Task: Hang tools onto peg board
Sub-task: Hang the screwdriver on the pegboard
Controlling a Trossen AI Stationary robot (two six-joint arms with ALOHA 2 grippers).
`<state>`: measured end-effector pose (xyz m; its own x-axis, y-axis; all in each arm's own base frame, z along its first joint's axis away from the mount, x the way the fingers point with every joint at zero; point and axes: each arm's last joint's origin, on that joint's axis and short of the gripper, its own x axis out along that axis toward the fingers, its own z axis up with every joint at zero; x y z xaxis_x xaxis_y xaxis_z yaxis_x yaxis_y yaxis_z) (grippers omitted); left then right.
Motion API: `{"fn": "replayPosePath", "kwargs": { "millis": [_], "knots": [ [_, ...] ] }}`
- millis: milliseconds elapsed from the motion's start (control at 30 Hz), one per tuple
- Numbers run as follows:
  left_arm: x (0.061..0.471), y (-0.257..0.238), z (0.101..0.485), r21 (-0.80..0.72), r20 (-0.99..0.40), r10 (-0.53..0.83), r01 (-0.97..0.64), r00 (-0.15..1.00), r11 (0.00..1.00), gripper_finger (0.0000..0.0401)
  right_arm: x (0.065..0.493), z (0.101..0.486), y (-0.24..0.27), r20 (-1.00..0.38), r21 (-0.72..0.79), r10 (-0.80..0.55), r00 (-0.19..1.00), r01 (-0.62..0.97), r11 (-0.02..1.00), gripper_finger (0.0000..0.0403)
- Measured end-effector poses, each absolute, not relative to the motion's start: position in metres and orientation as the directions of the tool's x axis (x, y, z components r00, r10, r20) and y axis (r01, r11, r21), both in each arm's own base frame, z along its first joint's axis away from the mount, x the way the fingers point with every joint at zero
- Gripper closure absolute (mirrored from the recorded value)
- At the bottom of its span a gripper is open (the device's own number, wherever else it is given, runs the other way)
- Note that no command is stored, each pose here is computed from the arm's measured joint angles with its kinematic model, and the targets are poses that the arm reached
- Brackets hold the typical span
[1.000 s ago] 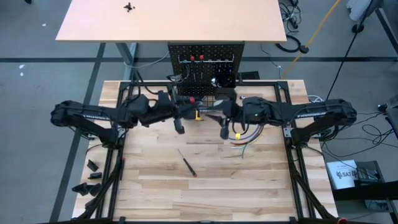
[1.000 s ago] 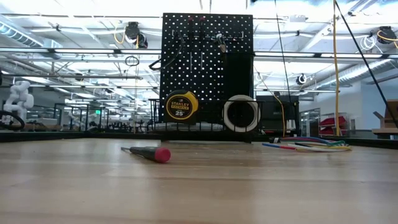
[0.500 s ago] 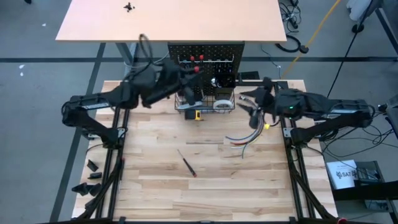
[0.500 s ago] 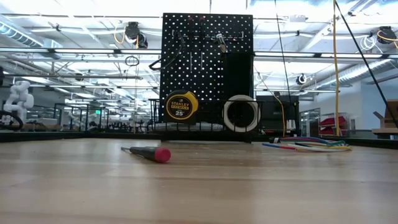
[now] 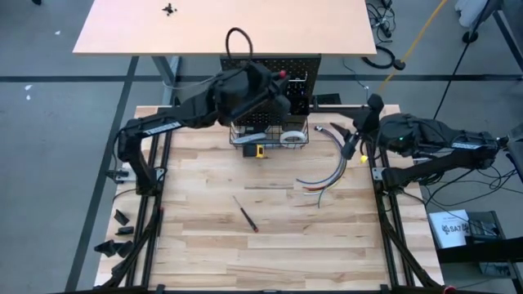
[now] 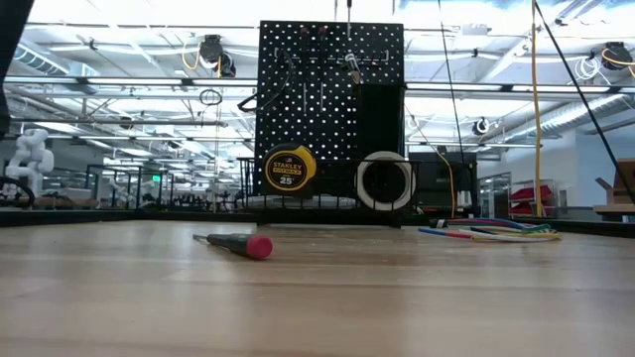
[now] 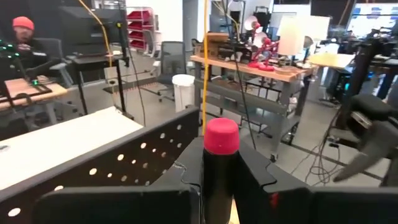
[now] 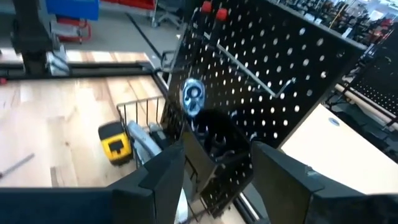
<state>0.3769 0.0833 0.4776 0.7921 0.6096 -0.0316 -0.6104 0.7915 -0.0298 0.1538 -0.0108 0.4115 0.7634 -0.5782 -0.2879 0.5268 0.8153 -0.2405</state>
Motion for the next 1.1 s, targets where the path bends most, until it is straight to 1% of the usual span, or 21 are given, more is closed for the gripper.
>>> {"fn": "replayPosePath", "kwargs": {
  "millis": [233,533,767,1100],
  "knots": [
    [0.374,0.103,0.478,-0.033,-0.023,0.654,-0.655,0.756,0.755,0.0359,0.152,0.406,-0.011,-0.336,-0.277,-0.578,0.743,0.509,0.815,0.0222],
    [0.372,0.111,0.478,-0.037,-0.016,0.67,-0.67,0.742,0.741,0.0359,0.152,0.406,-0.011,-0.337,-0.301,-0.579,0.742,0.498,0.813,0.0222],
    [0.371,0.116,0.477,-0.037,-0.019,0.672,-0.672,0.74,0.739,0.0359,0.151,0.406,-0.017,-0.336,-0.3,-0.609,0.718,0.532,0.792,0.0222],
    [0.385,0.126,0.463,-0.028,-0.035,0.67,-0.671,0.741,0.741,0.0359,0.151,0.406,-0.025,-0.336,-0.293,-0.643,0.688,0.572,0.766,0.0222]
  ]
}}
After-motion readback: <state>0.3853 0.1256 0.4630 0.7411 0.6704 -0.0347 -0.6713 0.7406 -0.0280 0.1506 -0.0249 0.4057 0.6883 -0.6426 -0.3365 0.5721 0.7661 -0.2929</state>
